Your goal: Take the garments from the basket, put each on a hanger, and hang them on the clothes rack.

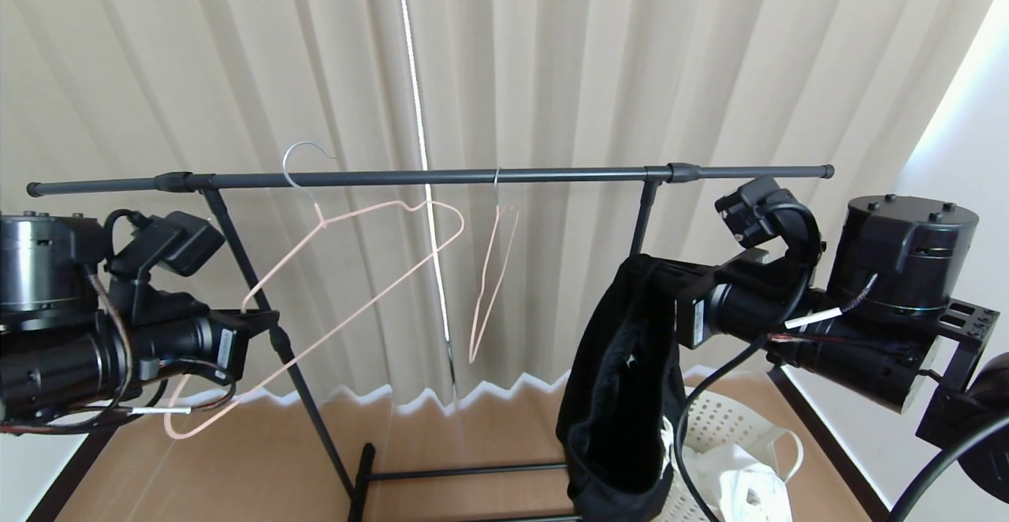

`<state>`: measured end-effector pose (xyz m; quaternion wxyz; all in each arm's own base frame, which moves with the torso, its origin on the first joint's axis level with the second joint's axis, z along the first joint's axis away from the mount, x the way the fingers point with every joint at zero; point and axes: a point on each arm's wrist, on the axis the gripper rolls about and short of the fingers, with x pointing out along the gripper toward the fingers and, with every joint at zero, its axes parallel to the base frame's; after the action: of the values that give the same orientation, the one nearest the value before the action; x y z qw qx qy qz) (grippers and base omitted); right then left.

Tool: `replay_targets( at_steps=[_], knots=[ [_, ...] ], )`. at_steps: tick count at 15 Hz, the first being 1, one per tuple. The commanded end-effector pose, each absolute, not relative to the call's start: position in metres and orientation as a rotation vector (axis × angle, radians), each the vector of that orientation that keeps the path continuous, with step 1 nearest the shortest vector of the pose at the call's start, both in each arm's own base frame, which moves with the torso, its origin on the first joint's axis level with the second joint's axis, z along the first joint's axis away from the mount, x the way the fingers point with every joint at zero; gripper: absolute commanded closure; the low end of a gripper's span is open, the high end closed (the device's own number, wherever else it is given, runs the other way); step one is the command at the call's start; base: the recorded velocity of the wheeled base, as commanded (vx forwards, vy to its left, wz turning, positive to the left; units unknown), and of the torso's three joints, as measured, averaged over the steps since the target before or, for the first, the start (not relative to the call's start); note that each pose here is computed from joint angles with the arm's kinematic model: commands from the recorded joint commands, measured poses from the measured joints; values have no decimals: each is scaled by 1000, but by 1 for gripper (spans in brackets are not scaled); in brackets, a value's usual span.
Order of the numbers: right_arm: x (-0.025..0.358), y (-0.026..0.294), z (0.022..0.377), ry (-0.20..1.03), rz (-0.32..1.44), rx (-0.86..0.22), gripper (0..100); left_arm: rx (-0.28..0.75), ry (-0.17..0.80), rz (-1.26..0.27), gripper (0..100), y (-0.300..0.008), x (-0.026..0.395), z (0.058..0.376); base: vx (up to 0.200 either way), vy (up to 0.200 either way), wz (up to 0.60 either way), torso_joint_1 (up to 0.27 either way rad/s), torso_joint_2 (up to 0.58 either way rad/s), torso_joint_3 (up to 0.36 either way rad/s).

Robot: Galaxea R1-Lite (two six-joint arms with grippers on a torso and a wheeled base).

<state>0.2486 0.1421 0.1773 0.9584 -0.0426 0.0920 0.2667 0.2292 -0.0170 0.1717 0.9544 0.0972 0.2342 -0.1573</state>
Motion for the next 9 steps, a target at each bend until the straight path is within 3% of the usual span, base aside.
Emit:
replay_targets(
  at_steps=[1, 6, 9],
  knots=[
    [249, 142, 178, 185, 533, -87, 100, 199, 409, -333, 100, -16, 198, 182, 0, 0, 0, 0, 0, 0],
    [261, 139, 180, 163, 341, -177, 100, 202, 349, -524, 100, -35, 181, 188, 0, 0, 0, 0, 0, 0],
    [270, 137, 176, 172, 264, -199, 100, 245, 405, -665, 100, -57, 171, 170, 0, 0, 0, 0, 0, 0]
  ],
)
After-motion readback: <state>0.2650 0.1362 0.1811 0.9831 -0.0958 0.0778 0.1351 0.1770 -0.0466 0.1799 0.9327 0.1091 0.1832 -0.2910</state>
